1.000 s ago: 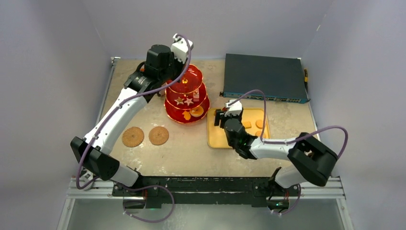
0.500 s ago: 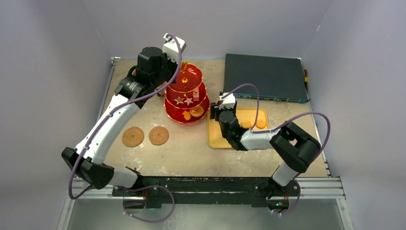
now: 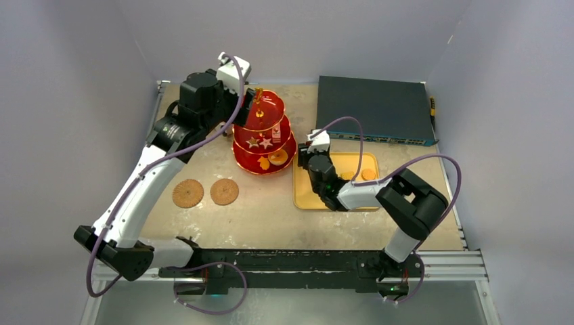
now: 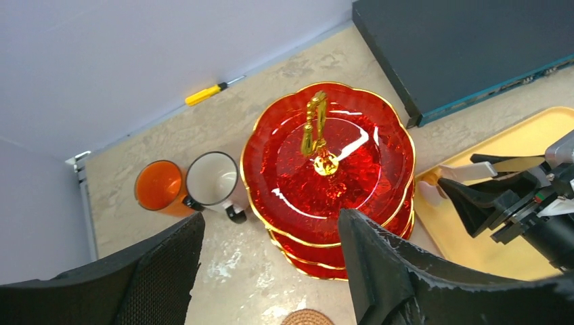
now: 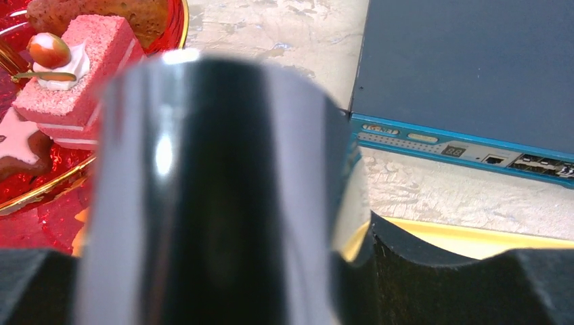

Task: Serve the afternoon tea

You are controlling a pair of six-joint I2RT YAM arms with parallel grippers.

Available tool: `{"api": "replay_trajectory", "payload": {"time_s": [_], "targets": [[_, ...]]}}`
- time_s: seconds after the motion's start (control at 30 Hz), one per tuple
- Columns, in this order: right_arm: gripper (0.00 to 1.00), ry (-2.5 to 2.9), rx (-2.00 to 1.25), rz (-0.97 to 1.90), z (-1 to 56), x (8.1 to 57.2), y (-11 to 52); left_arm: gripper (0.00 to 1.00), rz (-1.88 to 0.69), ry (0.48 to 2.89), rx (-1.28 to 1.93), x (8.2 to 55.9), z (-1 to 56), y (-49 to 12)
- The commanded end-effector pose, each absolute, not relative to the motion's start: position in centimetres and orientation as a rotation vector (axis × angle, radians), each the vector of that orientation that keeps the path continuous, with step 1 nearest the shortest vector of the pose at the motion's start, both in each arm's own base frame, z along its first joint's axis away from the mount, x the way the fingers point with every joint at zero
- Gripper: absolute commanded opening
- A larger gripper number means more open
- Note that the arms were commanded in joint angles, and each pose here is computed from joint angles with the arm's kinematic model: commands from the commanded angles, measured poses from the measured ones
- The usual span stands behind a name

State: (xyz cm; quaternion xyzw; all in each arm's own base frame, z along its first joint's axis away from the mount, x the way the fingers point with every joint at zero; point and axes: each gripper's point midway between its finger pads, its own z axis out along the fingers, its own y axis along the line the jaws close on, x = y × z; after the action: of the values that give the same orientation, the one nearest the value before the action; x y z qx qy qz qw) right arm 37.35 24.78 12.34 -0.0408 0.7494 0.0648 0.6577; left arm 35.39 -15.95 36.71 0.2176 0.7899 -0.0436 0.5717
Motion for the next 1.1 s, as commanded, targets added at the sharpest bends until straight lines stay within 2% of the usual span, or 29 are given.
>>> {"api": "replay_trajectory", "payload": {"time_s": [0.0, 0.23, 0.43, 0.7, 0.83, 1.07], "targets": [[0.37, 1.622, -0.077, 0.157, 15.8, 37.8, 24.6, 0.74, -0.044, 1.808, 0.458, 34.2, 38.9, -13.6], [0.29, 1.503, -0.067, 0.173, 23.1, 36.2, 22.9, 0.77, -0.069, 1.839, 0.423, 33.6, 39.3, -13.5], [0.28, 1.46, -0.096, 0.246, 29.8, 34.6, 23.7, 0.77, -0.064, 1.801, 0.365, 33.6, 41.0, -12.7], [0.31, 1.309, -0.153, 0.356, 40.3, 33.3, 26.8, 0.77, -0.081, 1.816, 0.376, 33.4, 40.4, -12.9], [0.32, 1.276, -0.183, 0.391, 42.1, 34.1, 29.3, 0.77, -0.092, 1.811, 0.382, 33.3, 40.7, -13.1], [0.39, 1.249, -0.25, 0.389, 41.6, 35.7, 32.4, 0.77, -0.078, 1.799, 0.397, 33.0, 41.1, -12.8]]}}
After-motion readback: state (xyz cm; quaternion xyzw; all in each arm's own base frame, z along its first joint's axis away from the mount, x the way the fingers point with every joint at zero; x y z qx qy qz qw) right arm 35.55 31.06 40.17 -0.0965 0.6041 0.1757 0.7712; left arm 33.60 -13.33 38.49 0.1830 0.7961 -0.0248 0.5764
